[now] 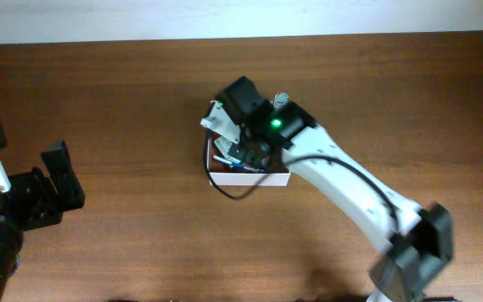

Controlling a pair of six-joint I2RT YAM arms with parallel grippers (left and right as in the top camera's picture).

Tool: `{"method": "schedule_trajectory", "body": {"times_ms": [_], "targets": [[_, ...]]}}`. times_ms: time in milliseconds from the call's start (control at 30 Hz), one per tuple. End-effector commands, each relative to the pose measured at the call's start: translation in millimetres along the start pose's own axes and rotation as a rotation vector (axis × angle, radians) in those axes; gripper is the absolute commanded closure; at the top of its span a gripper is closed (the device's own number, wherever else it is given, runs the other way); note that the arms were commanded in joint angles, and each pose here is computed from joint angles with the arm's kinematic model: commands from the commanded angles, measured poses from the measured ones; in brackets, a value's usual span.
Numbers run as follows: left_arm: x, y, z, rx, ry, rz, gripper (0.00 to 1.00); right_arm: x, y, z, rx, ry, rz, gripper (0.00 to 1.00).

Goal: Pack container
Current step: 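Lower the toothpaste tube into the box's front edge and release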

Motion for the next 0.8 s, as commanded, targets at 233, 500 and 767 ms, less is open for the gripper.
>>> {"method": "schedule_trajectory", "body": {"times_ms": [233, 500, 767], "targets": [[0, 1, 3, -0.019, -0.009, -0.004, 0.01, 3, -29, -8, 0.044, 0.033, 0.061, 0.5], [0, 1, 3, -0.019, -0.009, -0.004, 0.01, -1, 67, -12, 0.089, -0.201, -0.038, 0.01], [0, 1, 3, -0.019, -0.009, -0.003, 0.0, 35, 192, -11, 0.127, -0.538, -0.218, 0.01]]}}
Point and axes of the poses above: each gripper's point midway between its finger pads, its own y axis back along the fingers, its own z axis along the line the jaws close on, x = y × z, the point moved 4 cm from there along y, back along the fingers, and after that the axes turned 4 degrees about y, right-handed, at the moved point
